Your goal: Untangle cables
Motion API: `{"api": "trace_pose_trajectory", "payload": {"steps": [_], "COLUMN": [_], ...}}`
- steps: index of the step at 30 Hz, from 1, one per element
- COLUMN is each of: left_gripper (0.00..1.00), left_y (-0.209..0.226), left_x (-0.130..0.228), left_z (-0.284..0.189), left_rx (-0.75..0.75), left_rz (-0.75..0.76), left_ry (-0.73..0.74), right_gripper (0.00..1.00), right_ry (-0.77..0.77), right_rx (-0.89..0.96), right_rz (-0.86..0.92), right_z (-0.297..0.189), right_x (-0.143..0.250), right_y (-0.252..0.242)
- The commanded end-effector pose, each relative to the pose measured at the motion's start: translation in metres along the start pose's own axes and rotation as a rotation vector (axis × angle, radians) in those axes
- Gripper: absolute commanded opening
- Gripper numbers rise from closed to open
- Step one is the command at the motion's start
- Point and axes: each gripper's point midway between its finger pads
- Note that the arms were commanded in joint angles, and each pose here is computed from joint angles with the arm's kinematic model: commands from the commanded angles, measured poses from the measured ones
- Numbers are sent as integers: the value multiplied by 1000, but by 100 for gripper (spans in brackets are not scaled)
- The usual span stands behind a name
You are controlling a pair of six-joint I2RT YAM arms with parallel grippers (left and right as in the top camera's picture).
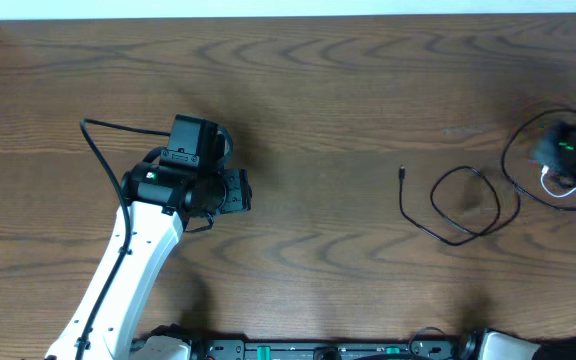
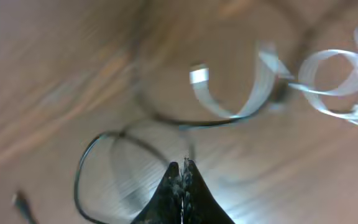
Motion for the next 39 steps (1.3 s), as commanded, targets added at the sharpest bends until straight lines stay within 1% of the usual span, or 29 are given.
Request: {"api": "trace_pose_trajectory", "payload": {"steps": [1,2,4,5,6,7,9,10,12,13,17,20,23,25,26,31,36,39], "left_gripper": [60,60,60,60,60,60,60,60,60,60,60,60,60,60,60,60,60,60], "left_y": [4,4,4,4,4,4,4,4,4,4,4,4,4,4,4,4,4,4], "left_x": [4,4,4,4,4,4,4,4,4,4,4,4,4,4,4,4,4,4], "left_z": [3,3,3,3,3,3,3,3,3,3,3,3,3,3,3,3,3,3], "left_rx": [-15,-15,-15,-15,-15,-15,-16,-16,-16,-16,-16,-16,-16,-15,-15,-16,-15,-16], "left_rz": [3,3,3,3,3,3,2,0,-1,-1,0,0,0,0,0,0,0,0], "left_ry": [11,11,11,11,11,11,11,11,11,11,11,11,11,11,11,11,11,11], "right_gripper": [1,1,6,18,24,36,47,54,59,60,61,61,61,61,59,53,52,50], "right_ry": [-24,-17,-1,17,28,58,104,146,213,235,407,480,518,516,484,422,385,378], "right_rx": [87,73,-12,-155,-233,-336,-389,-403,-419,-423,-443,-449,-452,-461,-480,-510,-531,-535], "right_rz": [230,252,249,160,109,30,-35,-76,-126,-141,-253,-319,-356,-387,-423,-470,-497,-500], "right_z": [0,3,7,7,7,4,3,3,3,3,7,15,24,30,39,55,68,74], "right_x": [-7,-7,-8,-7,-5,2,15,26,44,50,102,135,163,176,185,201,218,227], "right_y": [-50,-54,-47,-22,-7,16,34,45,59,64,92,106,116,124,135,149,156,155]}}
Point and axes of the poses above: each gripper's point midway between its finger pads, its own z axis out along the fingers, its own y axis along the line the jaws close on, x = y × z, and after that the axes turned 7 degrees about -z, right-handed
